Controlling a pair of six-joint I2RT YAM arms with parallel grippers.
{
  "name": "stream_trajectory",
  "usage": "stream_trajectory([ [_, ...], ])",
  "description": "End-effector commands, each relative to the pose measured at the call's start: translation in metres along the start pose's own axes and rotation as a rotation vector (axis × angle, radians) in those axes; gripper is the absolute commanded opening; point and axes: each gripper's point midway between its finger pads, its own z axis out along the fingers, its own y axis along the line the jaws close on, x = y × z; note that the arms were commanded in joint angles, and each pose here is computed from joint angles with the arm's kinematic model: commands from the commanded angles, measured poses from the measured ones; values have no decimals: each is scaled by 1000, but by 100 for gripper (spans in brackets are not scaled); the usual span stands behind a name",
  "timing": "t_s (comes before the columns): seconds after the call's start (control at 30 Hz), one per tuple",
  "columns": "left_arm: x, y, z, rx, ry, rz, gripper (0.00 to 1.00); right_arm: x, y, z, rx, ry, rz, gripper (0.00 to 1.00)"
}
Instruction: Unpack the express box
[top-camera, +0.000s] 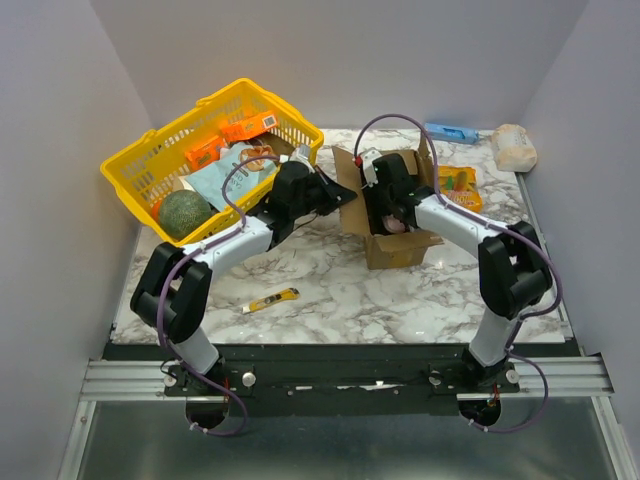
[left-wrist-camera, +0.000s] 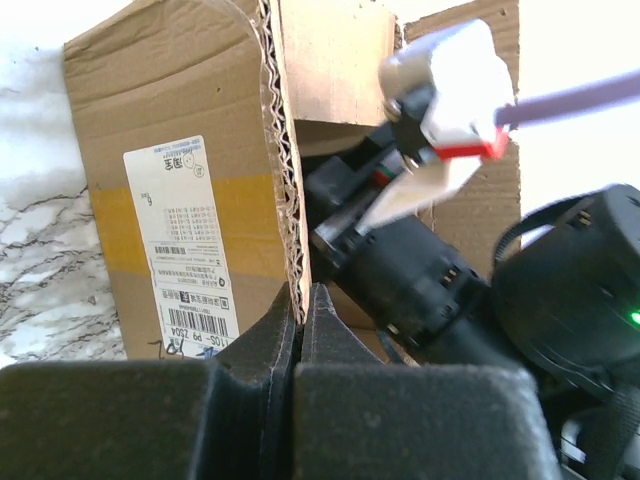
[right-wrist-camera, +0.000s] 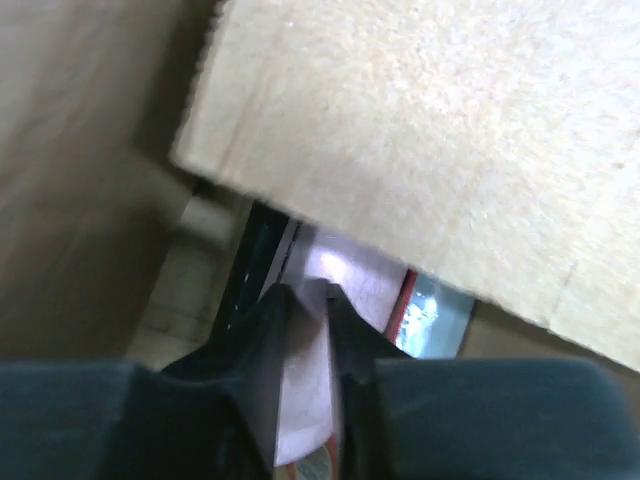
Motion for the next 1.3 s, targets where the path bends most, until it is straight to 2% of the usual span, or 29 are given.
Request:
stream_trajectory([
  [0.0,-11,7,3,-15,-19,44,0,-24,-19,-30,10,-81,-62,19],
  [0.13,-11,3,5,0,-6,97,0,-32,-20,-64,-33,-112,-46,17],
  [0.23,-11,1,5,6,-4,101,0,-29,-11,-68,-80,-106,4,22],
  [0.33,-5,0,2,17,15,115,0,-16,8,-54,-144,-62,35,44],
  [0.37,-1,2,2,20,24,114,0,-12,14,-50,-173,-51,30,56],
  [0.43,2,2,0,20,31,111,0,1,29,-36,-225,-4,25,66],
  [0.47,5,7,-1,12,38,107,0,5,31,-31,-223,15,47,74],
  [0.6,7,8,-3,12,46,117,0,12,29,-9,-170,64,77,85],
  [0.83,13,6,0,41,81,138,0,11,35,22,-166,83,71,86],
  [0.9,15,5,1,51,95,143,0,22,44,37,-188,117,56,87],
  [0.93,17,7,2,50,103,145,0,33,49,37,-210,177,46,87],
  [0.97,18,7,3,49,107,147,0,22,51,40,-235,169,43,87],
  [1.07,21,13,4,39,120,142,0,31,80,40,-408,243,25,85],
  [1.17,21,14,4,35,121,143,0,48,83,44,-391,301,61,81],
  [1.27,20,13,4,37,116,151,0,58,83,40,-385,327,65,73],
])
